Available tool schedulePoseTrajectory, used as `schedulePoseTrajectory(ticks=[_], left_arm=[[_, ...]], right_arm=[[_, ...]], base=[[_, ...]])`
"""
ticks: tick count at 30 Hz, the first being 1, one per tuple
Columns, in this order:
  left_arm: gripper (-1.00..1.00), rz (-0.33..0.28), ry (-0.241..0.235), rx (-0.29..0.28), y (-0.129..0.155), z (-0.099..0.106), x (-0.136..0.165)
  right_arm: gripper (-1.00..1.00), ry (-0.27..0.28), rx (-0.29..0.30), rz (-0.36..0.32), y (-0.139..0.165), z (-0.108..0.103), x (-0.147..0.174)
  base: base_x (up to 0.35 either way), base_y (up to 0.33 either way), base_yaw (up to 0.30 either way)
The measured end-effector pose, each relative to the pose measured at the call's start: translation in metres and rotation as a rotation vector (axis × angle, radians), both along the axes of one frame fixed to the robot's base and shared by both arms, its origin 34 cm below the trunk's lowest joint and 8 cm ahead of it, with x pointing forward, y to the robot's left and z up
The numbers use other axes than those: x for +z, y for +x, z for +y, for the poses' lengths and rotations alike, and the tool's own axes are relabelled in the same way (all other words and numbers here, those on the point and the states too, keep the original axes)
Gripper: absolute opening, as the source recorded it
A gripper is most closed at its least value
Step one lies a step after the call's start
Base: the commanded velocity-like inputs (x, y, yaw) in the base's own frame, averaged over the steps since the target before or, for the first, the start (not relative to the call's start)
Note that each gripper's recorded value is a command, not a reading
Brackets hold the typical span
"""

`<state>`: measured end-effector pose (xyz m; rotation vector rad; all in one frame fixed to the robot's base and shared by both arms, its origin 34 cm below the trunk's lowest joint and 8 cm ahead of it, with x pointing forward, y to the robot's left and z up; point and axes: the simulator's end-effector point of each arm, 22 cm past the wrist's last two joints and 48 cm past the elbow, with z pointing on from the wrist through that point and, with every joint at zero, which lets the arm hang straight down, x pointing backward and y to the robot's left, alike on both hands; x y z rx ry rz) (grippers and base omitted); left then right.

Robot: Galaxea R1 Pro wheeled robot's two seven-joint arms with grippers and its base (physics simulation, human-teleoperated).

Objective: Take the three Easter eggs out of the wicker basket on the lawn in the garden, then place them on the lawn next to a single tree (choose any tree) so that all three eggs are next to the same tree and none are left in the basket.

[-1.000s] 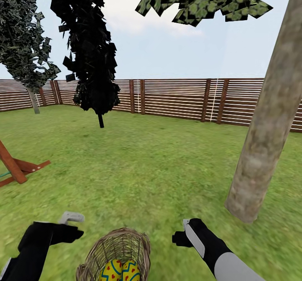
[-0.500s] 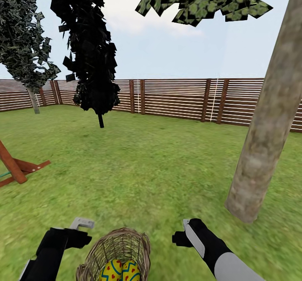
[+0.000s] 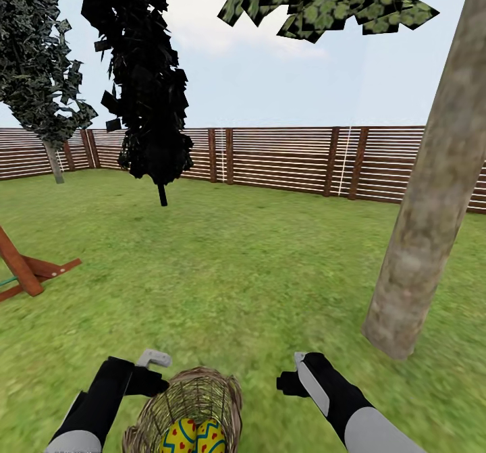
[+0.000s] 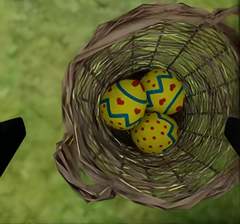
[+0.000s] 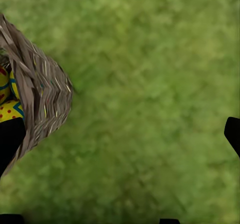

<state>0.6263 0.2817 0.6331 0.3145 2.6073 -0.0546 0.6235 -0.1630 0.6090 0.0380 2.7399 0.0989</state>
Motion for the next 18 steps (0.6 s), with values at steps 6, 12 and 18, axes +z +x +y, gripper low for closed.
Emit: schedulePoseTrajectory(ticks=[6, 12, 18], left_arm=[[1.0, -0.008, 0.02, 0.003, 0.004, 0.001, -0.002], [1.0, -0.028, 0.047, 0.017, 0.012, 0.008, 0.003], [1.0, -0.048, 0.054, 0.011, 0.016, 0.009, 0.006]], right_arm=[[1.0, 0.0, 0.0, -0.001, 0.0, 0.0, 0.0], [1.0, 0.0, 0.0, -0.001, 0.0, 0.0, 0.0], [1.0, 0.001, 0.0, -0.001, 0.0, 0.0, 0.0]], base=[[0.0, 0.0, 0.0], [0.0, 0.0, 0.0], [0.0, 0.0, 0.0]])
